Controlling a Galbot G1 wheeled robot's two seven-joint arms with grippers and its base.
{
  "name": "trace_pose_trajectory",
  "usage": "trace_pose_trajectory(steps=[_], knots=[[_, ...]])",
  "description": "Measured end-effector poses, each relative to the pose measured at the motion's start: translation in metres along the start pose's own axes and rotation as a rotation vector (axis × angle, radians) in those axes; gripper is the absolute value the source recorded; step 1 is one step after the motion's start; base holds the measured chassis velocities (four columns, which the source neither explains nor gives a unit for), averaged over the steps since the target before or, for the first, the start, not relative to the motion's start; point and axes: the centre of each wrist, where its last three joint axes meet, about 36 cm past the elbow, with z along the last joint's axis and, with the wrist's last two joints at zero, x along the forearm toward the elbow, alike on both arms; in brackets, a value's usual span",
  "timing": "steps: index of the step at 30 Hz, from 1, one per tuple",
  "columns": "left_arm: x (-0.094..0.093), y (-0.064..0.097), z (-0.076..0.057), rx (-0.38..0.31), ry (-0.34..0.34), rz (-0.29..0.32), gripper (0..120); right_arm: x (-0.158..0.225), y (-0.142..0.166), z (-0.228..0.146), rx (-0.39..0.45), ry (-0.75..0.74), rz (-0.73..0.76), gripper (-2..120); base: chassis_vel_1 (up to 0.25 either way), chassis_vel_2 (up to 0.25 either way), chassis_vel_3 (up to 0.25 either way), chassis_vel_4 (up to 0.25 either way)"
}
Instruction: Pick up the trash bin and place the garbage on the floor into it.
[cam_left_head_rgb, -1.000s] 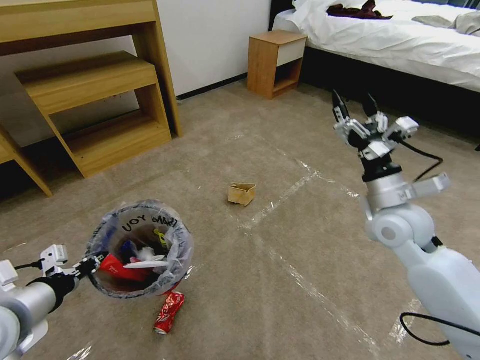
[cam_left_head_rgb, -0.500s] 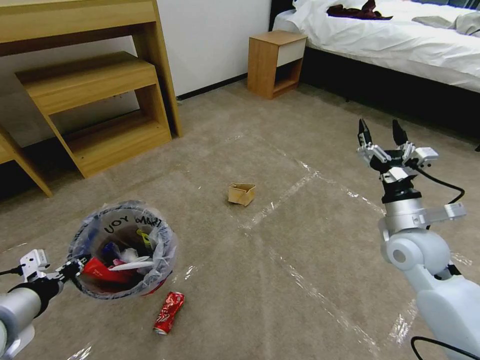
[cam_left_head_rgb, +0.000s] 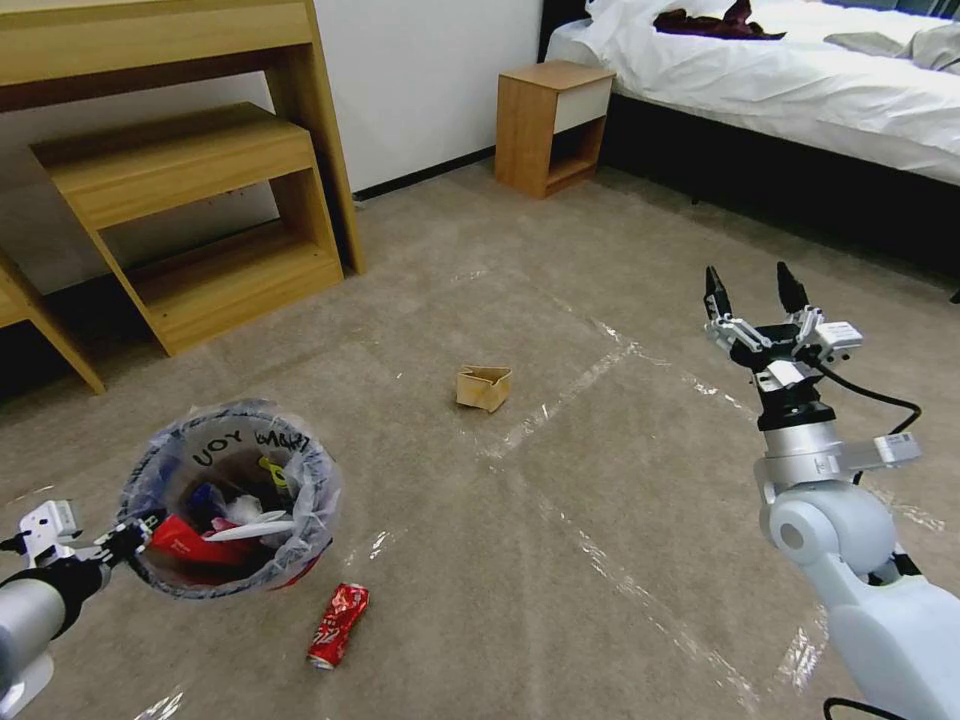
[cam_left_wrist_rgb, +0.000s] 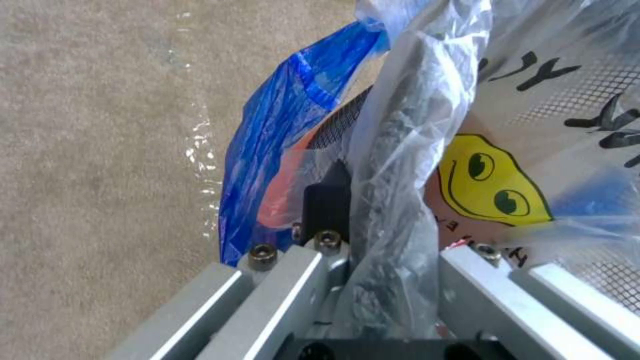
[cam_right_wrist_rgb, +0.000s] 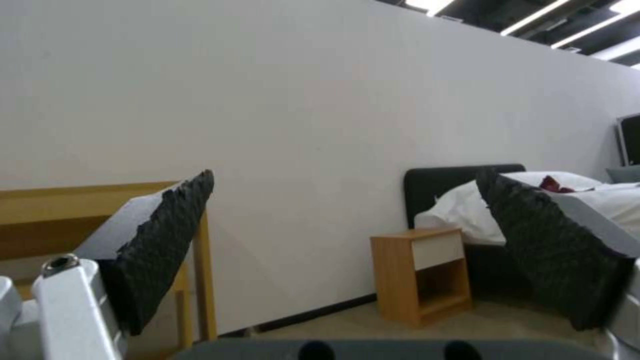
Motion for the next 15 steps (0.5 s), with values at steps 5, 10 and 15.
trace_pose_trajectory(steps=[5,10,15], knots=[[0.0,0.001,-0.001,0.004,-0.007,-0.001,0,0.006,0.001,0.003,0.006,0.007,0.011,98,0.0,0.0,0.0,0.0],[-0.002,0.002,-0.002,0.008,-0.011,-0.001,0,0.014,0.003,0.008,0.009,0.025,0.008,98,0.0,0.0,0.0,0.0],[-0.002,0.002,-0.003,0.01,-0.016,0.001,0,0.018,0.004,0.012,0.013,0.035,0.007,99,0.0,0.0,0.0,0.0]])
